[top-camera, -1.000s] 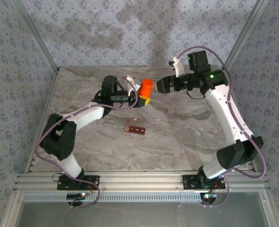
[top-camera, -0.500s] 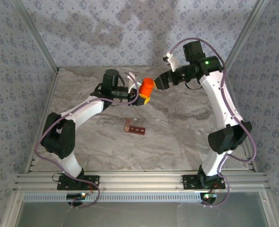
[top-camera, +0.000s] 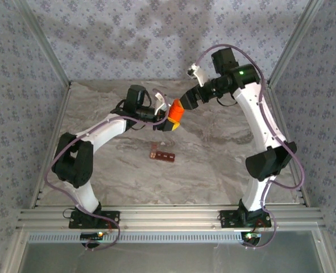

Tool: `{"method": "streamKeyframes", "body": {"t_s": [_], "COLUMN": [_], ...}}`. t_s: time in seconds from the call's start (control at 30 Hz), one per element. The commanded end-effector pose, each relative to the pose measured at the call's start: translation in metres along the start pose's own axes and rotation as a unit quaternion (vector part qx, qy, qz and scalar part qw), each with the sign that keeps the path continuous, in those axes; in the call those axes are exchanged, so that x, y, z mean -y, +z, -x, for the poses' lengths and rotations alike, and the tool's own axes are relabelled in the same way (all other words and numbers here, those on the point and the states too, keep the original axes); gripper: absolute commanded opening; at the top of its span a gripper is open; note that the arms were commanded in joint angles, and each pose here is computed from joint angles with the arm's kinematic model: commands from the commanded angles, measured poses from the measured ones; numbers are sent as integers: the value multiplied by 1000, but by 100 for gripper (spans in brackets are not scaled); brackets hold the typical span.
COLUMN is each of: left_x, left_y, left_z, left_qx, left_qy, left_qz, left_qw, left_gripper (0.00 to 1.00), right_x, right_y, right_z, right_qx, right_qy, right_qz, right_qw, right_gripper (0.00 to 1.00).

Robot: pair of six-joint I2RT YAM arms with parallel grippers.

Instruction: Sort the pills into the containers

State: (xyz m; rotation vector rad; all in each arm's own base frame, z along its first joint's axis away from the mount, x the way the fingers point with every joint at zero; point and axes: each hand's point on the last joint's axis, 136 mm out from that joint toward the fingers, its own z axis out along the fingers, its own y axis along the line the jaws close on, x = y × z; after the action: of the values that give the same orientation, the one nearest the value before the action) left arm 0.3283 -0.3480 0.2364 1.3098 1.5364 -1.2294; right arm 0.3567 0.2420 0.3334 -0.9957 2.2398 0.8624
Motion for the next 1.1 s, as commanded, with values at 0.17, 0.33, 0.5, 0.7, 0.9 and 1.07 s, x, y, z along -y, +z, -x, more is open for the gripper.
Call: {"method": "streamKeyframes", "body": {"t_s": [0.17,0.33,0.5,0.7,0.9,1.07], "left_x": [3,5,5,5,5,3], "left_y": [-3,-3,-4,-4,-4,-4], "left_z": [12,13,15,17,18,25], "left_qx": [9,10,11,11,12,18], "left_qy": [21,22,24,23,23,35], "left_qz": [-21,-24,-25,-26,-26,-12], "left_qw": [1000,999,999,999,999,999], "left_gripper": [0,0,0,0,0,0], "right_x": [-1,1,0,0,3,10], "right_y": [13,19,23,26,30,44], "right_z": [-5,-8,-8,-9,-10,-18], "right_qx": [-28,-37,-39,-42,-44,-61], "right_qy": [-7,-3,0,5,13,40], "right_qz": [3,6,12,17,16,-5], "right_qw": [1000,999,999,999,999,997], "right_gripper": [86,85,79,70,47,43]}}
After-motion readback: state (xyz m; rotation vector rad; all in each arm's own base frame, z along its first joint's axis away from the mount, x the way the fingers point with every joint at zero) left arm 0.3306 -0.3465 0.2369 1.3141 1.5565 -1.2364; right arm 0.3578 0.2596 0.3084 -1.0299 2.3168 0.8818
